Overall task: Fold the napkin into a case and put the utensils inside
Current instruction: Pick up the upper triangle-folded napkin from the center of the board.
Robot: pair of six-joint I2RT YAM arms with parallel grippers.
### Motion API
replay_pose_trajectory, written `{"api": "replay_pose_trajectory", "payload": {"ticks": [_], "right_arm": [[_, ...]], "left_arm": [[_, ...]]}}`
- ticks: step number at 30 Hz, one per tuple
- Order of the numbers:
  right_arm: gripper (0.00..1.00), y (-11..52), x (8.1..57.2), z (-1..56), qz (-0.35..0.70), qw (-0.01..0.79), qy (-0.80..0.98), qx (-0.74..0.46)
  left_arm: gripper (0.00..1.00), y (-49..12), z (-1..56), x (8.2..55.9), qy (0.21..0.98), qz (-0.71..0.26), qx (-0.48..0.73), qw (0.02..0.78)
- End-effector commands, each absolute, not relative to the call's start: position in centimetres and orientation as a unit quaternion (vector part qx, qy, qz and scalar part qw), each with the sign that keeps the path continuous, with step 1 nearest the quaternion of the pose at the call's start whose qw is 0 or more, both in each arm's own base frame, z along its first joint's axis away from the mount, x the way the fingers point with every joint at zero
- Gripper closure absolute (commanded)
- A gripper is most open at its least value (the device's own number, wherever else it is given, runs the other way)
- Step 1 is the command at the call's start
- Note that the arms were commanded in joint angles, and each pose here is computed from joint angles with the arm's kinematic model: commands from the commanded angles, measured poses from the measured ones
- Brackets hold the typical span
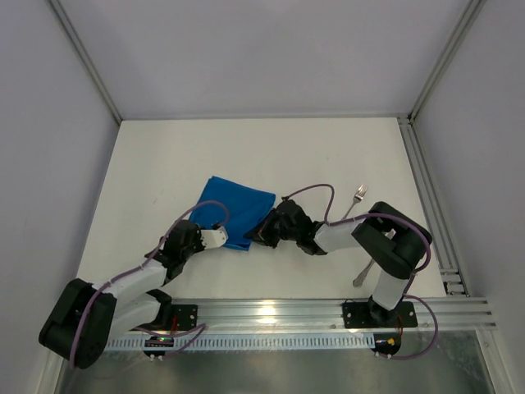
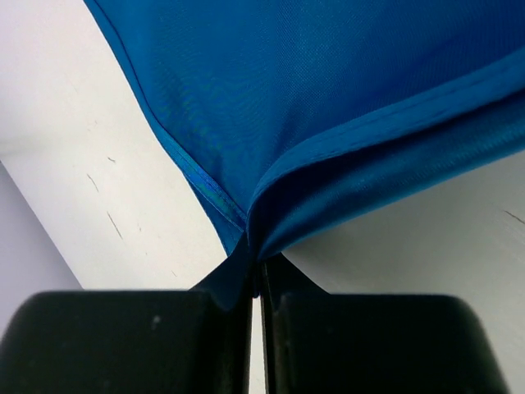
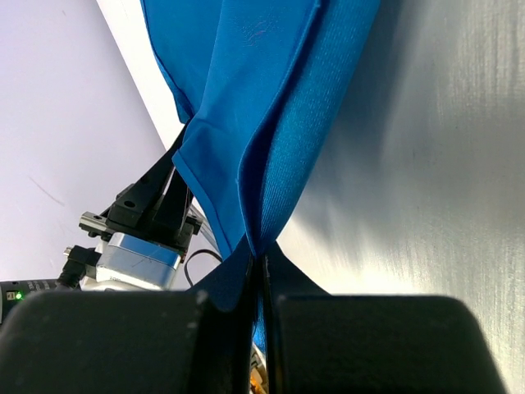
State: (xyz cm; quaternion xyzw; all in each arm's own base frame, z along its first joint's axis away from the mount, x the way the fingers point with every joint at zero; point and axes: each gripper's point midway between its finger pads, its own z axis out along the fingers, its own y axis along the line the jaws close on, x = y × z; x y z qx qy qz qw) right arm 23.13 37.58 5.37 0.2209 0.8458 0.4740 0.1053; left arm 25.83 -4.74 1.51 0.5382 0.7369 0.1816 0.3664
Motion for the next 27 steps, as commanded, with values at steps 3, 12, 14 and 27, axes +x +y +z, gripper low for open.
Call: {"api": "replay_pose_trajectory", "payload": {"ticks": [3,12,14,27], "right_arm": [[0.96,38.1,23.5,7.4,0.504,0.117,0.831,0.207],[0.96,39.1,24.6,9.1,0.520,0.125,0.819,0.205],[0.96,39.4,24.8,9.6,0.521,0.126,0.819,0.205],[0.96,40.5,27.1,14.1,0.525,0.158,0.809,0.212]], "left_arm": [[1.00,-6.1,1.8,26.1,0.739,0.147,0.542,0.372],[0.03,-8.0,0.4,21.4,0.737,0.030,0.610,0.291],[0.01,-9.2,1.1,20.5,0.742,-0.016,0.607,0.285],[0.01,-12.8,5.9,19.7,0.735,-0.096,0.593,0.315]]}}
